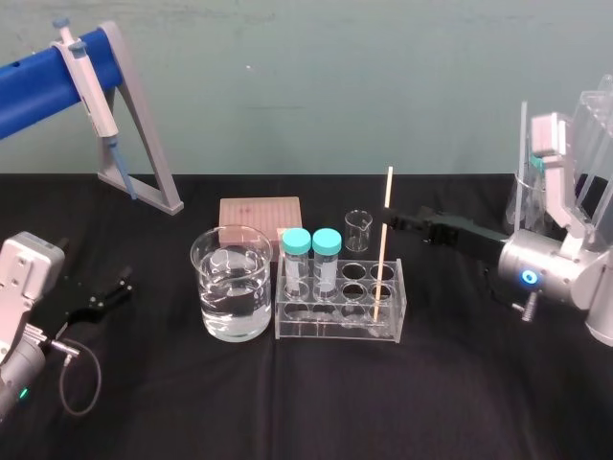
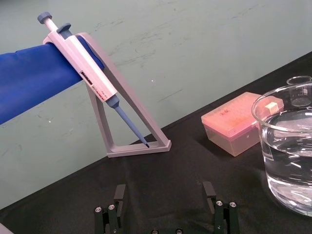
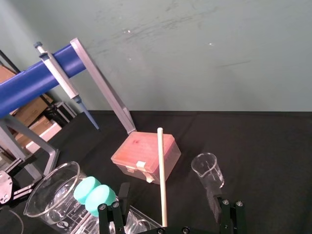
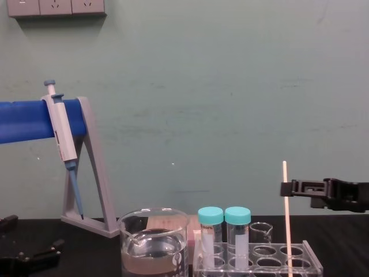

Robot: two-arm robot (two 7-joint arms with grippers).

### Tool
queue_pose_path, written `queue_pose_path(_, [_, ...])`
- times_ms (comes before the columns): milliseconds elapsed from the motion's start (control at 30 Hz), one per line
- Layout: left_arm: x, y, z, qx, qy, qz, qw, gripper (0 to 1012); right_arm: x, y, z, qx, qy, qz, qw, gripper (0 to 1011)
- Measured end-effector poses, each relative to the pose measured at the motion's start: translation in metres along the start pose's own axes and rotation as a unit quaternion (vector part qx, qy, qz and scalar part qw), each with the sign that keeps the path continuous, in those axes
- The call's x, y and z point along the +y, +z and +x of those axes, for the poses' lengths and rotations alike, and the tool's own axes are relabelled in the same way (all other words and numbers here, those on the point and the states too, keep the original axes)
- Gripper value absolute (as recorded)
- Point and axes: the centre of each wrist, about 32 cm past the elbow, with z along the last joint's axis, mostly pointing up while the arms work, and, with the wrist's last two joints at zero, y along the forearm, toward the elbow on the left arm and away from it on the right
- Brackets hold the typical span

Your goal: Hold the thermometer with one hand and immerse one end into the beaker, then reinsert it into the test tube rack.

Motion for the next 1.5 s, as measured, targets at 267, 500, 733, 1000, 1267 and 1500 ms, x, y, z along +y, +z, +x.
queue_pose_path(267, [0.000,0.000,0.0000,0.000,0.000,0.000,1.0000,1004,0.018,0.004,-0.0005,-0.003,0.011,-0.013,0.9999,1003])
queue_pose_path(500, [0.000,0.000,0.0000,0.000,0.000,0.000,1.0000,1004,0.030,0.005,-0.0007,-0.001,0.020,-0.019,0.9996,1003])
queue_pose_path(733, [0.000,0.000,0.0000,0.000,0.000,0.000,1.0000,1004,0.038,0.005,-0.0022,-0.001,0.024,-0.020,0.9995,1003])
queue_pose_path(1000, [0.000,0.000,0.0000,0.000,0.000,0.000,1.0000,1004,0.040,0.005,-0.0027,-0.001,0.024,-0.016,0.9996,863])
queue_pose_path(1267, [0.000,0.000,0.0000,0.000,0.000,0.000,1.0000,1004,0.040,0.007,-0.0034,-0.003,0.020,-0.018,0.9996,640])
queue_pose_path(1500, [0.000,0.000,0.0000,0.000,0.000,0.000,1.0000,1004,0.041,0.008,-0.0052,-0.007,0.018,-0.017,0.9997,395])
